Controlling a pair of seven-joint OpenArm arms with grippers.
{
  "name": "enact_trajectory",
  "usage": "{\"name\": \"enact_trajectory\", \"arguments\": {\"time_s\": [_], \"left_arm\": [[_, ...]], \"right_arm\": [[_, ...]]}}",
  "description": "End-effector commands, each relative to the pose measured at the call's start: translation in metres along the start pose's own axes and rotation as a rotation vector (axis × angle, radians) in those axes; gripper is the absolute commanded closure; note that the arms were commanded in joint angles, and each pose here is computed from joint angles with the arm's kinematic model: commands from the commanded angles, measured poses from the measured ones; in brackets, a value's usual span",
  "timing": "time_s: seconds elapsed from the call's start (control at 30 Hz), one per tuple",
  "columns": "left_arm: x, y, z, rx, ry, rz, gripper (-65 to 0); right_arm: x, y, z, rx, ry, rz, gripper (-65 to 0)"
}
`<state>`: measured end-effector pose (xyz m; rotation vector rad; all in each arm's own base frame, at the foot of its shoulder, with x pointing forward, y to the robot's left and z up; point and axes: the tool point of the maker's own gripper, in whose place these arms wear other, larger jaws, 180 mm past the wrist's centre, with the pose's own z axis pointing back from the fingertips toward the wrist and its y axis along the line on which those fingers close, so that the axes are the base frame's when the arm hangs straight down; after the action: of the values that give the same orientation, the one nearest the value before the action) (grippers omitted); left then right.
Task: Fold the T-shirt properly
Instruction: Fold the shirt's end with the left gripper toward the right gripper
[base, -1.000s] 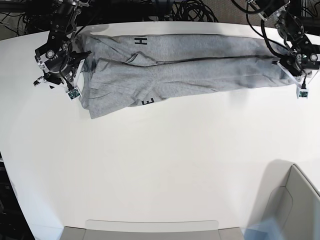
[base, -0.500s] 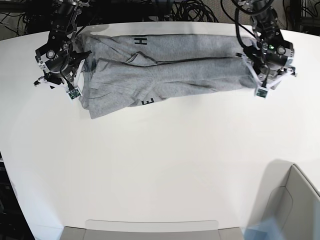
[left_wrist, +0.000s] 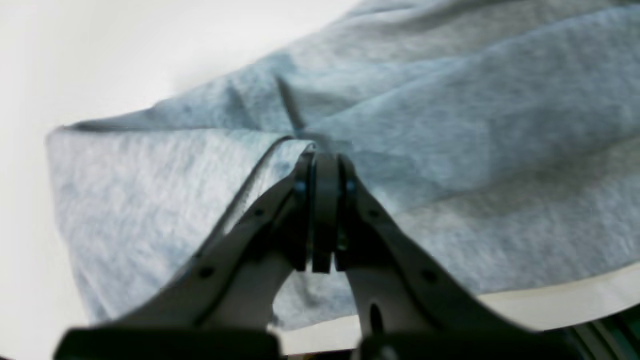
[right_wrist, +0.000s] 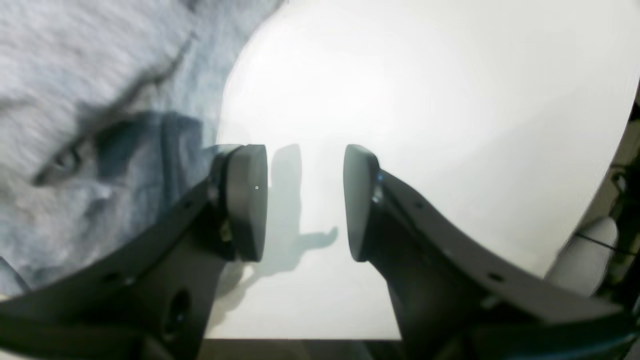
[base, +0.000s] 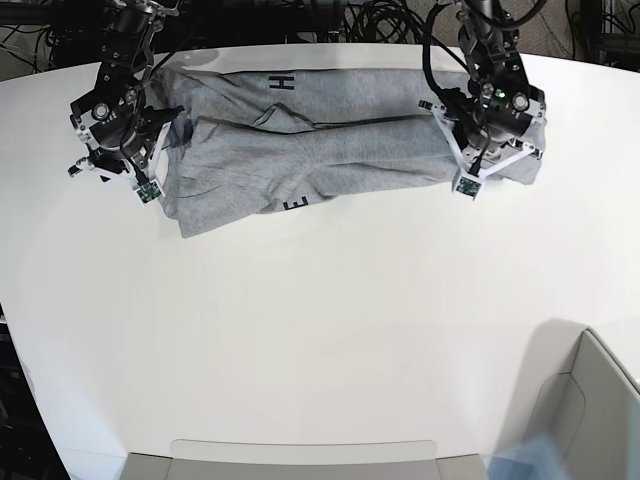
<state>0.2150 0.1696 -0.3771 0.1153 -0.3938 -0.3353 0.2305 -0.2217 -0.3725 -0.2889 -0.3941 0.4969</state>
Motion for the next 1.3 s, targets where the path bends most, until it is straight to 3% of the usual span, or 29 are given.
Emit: {"name": "enact_trajectory", "arguments": {"time_s": [0.0, 0.6, 1.03, 1.2, 1.27], "left_arm": [[0.02, -0.002, 0.006, 0.001, -0.063, -0.003, 0.0], [0.074, -0.106, 0.019, -0.216, -0.195, -0.185, 0.0], [0.067, -0.12, 0.009, -0.256, -0.156, -0.209, 0.0], [0.062, -0.122, 0.009, -0.261, -0.148, -0.207, -23.9], [0.066, -0.125, 0.011, -0.281, -0.164, -0.202, -26.8]], "right_arm": [[0.007, -0.004, 0.004, -0.015, -0.021, 0.025, -25.2], [0.019, 0.003, 0.004, -0.002, -0.043, 0.066, -25.2], [0.023, 0.008, 0.004, 0.008, -0.053, 0.083, -25.2], [0.027, 0.005, 0.004, 0.002, -0.061, 0.081, -25.2], [0.027, 0.005, 0.004, 0.002, -0.061, 0.081, -25.2]]}}
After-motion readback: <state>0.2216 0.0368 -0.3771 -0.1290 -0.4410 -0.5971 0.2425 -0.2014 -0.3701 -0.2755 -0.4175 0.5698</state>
